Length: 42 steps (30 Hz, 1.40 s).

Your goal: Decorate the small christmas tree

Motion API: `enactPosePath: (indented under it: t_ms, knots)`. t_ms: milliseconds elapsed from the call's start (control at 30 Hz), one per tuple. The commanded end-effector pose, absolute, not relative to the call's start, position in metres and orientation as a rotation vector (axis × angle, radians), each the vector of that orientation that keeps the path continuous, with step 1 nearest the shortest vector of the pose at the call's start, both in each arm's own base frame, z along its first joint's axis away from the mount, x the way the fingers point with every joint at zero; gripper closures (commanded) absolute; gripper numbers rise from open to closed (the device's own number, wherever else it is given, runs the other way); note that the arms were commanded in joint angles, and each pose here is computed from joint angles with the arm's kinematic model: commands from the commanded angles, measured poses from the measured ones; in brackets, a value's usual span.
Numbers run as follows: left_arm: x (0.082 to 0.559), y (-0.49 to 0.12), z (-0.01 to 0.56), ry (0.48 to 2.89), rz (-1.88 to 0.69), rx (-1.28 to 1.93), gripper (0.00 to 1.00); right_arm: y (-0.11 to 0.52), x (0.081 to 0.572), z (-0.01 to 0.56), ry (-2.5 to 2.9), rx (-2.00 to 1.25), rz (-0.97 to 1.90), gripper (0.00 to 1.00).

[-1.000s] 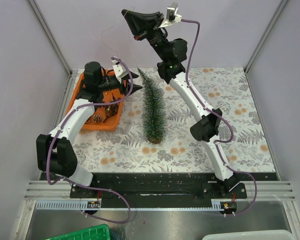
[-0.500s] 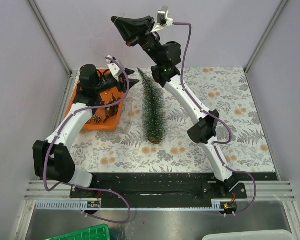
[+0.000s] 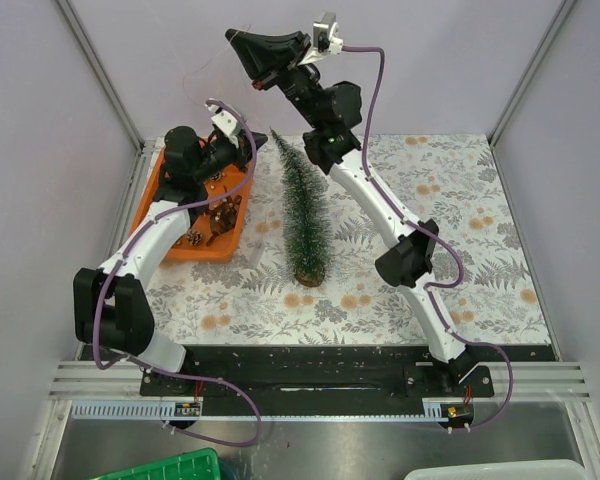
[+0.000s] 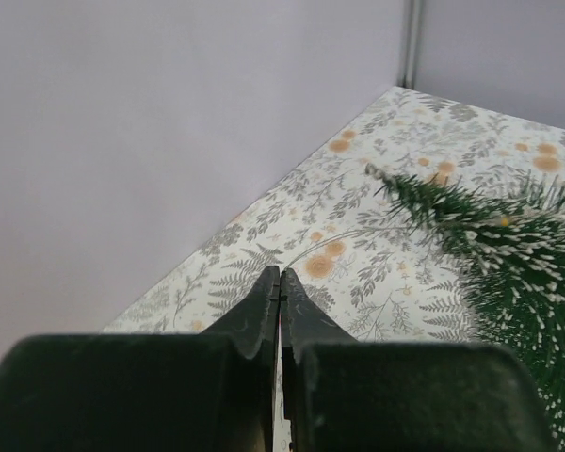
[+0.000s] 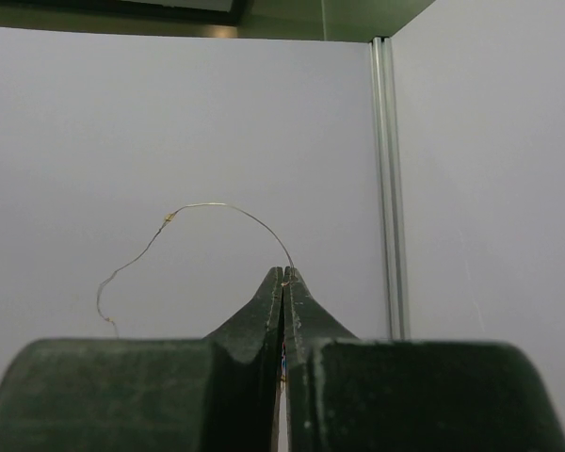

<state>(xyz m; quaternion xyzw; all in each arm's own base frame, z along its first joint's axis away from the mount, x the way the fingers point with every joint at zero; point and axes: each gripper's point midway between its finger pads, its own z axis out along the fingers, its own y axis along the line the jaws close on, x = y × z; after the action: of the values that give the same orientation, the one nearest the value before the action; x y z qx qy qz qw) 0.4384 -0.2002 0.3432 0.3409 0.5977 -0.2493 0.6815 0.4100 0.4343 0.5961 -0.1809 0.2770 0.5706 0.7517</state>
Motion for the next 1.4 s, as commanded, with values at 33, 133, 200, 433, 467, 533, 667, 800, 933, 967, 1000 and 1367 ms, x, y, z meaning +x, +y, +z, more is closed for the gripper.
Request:
enactPosePath:
  t_ms: [33,133,200,433,467,533,667,800,933,967,1000,1367]
  knots:
    - [0.463,-0.180,0.369,1.346,-0.482,0.587,1.00,0.404,0.426,0.616,0.542,-0.326,1.103,1.00]
    - [0.461,-0.182,0.366,1.349,-0.503,0.603,1.00,0.396,0.435,0.616,0.543,-0.294,1.097,1.00]
    - [0.459,-0.182,0.365,1.346,-0.503,0.614,1.00,0.393,0.433,0.618,0.536,-0.295,1.112,1.00]
    - [0.451,-0.167,0.386,1.292,-0.511,0.581,1.00,0.397,0.423,0.619,0.527,-0.326,1.167,1.00]
    - [0.444,-0.166,0.392,1.267,-0.516,0.599,1.00,0.396,0.421,0.620,0.524,-0.326,1.173,1.00]
    - [0.431,-0.168,0.400,1.238,-0.536,0.635,1.00,0.393,0.418,0.624,0.514,-0.322,1.178,1.00]
    - [0.406,-0.167,0.407,1.205,-0.547,0.666,1.00,0.390,0.414,0.629,0.505,-0.318,1.174,1.00]
    - [0.391,-0.163,0.412,1.210,-0.589,0.653,1.00,0.384,0.403,0.638,0.482,-0.326,1.184,1.00]
    - [0.383,-0.159,0.422,1.188,-0.592,0.668,1.00,0.379,0.394,0.645,0.470,-0.327,1.207,1.00]
    - [0.380,-0.160,0.426,1.180,-0.605,0.686,1.00,0.377,0.390,0.647,0.461,-0.329,1.210,1.00]
    - [0.377,-0.163,0.429,1.171,-0.628,0.712,1.00,0.376,0.389,0.648,0.460,-0.331,1.212,1.00]
    - [0.388,-0.147,0.483,1.146,-0.681,0.578,1.00,0.364,0.365,0.671,0.403,-0.350,1.195,1.00]
